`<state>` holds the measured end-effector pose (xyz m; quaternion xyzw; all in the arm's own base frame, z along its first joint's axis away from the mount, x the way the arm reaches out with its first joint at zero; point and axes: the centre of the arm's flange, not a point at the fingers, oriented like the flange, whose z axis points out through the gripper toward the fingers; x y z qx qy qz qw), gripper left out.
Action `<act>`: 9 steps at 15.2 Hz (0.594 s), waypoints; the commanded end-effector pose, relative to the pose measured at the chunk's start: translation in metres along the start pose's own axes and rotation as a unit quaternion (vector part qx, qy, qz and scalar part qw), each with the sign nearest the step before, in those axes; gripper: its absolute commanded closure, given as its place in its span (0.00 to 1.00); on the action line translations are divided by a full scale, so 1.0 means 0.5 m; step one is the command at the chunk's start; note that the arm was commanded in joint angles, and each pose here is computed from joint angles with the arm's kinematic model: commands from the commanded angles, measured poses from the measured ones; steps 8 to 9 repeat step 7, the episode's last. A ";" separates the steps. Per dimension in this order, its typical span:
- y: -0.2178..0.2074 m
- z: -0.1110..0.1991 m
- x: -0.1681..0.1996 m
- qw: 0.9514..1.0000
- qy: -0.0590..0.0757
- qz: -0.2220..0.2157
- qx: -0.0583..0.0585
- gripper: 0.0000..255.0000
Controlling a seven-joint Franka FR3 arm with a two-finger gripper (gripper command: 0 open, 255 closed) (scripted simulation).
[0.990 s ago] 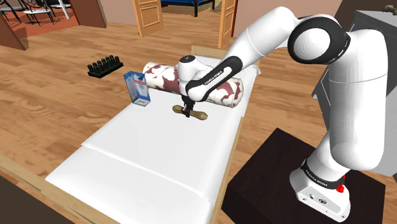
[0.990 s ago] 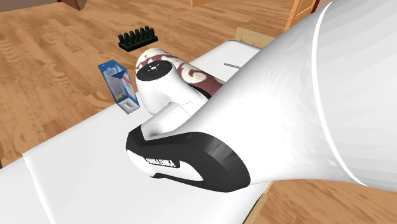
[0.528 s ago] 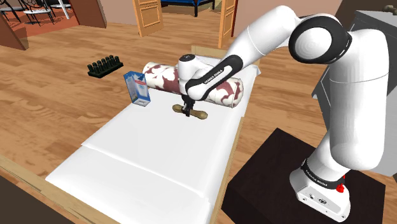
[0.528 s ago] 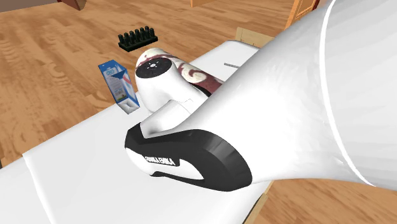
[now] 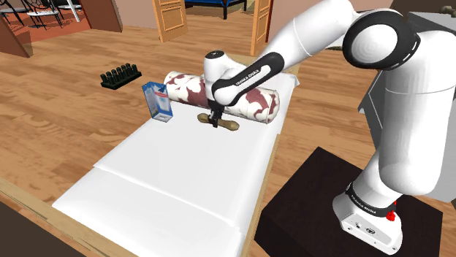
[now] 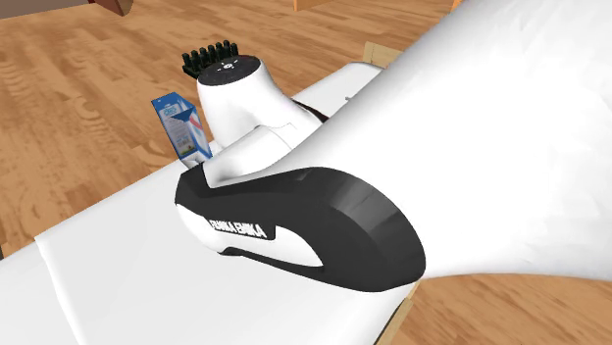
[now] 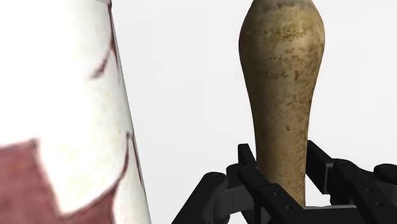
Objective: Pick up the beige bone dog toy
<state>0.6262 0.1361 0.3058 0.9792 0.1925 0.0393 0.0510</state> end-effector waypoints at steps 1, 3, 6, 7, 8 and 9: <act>0.004 -0.021 0.002 1.000 0.000 0.000 0.000 1.00; 0.006 -0.042 0.003 1.000 0.000 0.000 0.000 1.00; 0.009 -0.065 0.005 1.000 0.000 0.000 0.000 1.00; 0.009 -0.065 0.005 1.000 0.000 0.000 0.000 1.00; 0.009 -0.065 0.005 1.000 0.000 0.000 0.000 1.00; 0.009 -0.065 0.005 1.000 0.000 0.000 0.000 1.00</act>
